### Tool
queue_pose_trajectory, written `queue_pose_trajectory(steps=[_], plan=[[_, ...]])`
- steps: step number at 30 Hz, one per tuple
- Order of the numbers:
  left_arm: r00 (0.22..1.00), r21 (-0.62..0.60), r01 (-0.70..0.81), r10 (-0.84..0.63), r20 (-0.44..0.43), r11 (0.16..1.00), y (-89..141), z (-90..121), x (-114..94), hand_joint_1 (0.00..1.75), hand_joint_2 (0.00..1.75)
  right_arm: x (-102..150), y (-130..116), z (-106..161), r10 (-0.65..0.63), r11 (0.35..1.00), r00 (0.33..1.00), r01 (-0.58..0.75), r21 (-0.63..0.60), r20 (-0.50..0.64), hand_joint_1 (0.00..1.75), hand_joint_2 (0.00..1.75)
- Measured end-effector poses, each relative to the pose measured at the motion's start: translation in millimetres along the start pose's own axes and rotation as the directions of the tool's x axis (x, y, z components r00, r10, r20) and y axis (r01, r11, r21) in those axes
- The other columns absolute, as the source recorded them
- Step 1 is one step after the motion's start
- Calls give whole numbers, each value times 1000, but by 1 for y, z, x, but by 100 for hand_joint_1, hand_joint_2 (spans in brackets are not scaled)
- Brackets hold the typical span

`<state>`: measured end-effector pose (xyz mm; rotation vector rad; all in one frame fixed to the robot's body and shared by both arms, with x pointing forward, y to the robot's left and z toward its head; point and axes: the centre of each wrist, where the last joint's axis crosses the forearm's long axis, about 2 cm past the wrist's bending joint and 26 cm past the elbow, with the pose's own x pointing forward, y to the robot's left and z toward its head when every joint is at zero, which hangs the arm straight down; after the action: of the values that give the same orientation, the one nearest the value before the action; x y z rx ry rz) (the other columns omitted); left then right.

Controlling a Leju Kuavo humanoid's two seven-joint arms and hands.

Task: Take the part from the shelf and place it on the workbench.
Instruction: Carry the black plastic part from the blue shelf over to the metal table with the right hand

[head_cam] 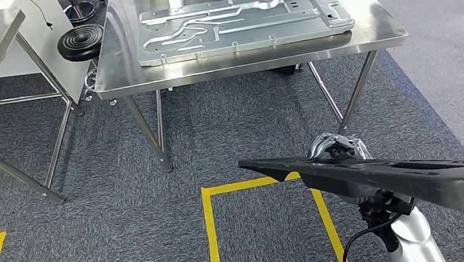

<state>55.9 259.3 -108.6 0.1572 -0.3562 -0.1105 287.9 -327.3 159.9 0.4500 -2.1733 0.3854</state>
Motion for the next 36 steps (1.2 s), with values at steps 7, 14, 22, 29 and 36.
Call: queue_pose_trajectory(steps=[7, 14, 22, 29, 36], plan=[[1000, -4, 3, -3, -2, 1000, 0, 0, 0, 0, 175, -2, -5, 4, 1, 1000, 1000, -1, -12, -11, 124, 175], [1000, -3, 4, -4, -1, 1000, 0, 0, 1, 0, 175, -2, -6, 5, -2, 1000, 1000, 1, -15, -12, 124, 175], [1000, -2, 1, -1, -2, 1000, 1, 0, 2, 0, 175, -3, -8, 6, 1, 1000, 1000, -1, -15, -17, 124, 175], [1000, -2, -1, 1, -3, 1000, 0, 0, 1, 0, 175, -3, -10, 4, 2, 1000, 1000, -2, -15, -15, 124, 175], [1000, -2, -6, 6, -3, 1000, 0, 0, 0, 0, 175, -3, -10, 2, -1, 1000, 1000, 0, -10, -13, 124, 175]])
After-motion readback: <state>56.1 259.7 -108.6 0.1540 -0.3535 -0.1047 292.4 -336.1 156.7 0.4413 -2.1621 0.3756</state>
